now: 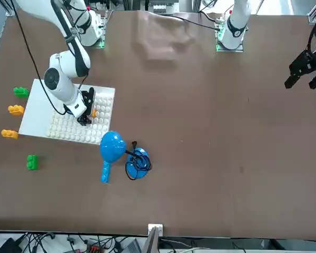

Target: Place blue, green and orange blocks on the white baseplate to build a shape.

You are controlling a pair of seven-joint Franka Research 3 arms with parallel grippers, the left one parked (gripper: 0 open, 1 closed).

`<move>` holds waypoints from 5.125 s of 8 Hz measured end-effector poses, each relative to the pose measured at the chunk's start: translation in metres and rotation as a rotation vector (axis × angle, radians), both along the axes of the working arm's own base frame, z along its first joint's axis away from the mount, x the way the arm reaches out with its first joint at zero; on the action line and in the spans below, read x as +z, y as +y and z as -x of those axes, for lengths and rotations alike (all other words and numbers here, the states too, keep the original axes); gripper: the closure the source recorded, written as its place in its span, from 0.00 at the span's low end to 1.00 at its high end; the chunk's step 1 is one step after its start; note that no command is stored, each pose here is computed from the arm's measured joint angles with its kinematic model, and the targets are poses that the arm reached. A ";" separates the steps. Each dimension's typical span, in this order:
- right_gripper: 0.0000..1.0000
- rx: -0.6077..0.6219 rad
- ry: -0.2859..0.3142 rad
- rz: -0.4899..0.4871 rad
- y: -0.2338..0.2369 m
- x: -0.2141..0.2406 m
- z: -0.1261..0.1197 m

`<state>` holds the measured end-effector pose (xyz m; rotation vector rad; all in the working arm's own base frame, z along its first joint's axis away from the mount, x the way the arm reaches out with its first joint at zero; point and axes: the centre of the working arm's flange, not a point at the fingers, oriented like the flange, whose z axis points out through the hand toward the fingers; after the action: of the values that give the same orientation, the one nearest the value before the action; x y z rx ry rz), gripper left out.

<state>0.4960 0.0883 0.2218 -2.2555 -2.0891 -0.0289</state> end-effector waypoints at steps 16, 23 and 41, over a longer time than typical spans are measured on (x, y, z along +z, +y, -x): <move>0.00 -0.751 -0.124 -0.194 -0.069 0.149 -0.145; 0.00 -1.709 -0.006 -0.145 -0.019 0.129 -0.212; 0.00 -1.513 0.002 -0.036 0.101 0.009 -0.233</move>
<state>0.7285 0.1896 0.2306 -3.0775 0.0295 -0.1242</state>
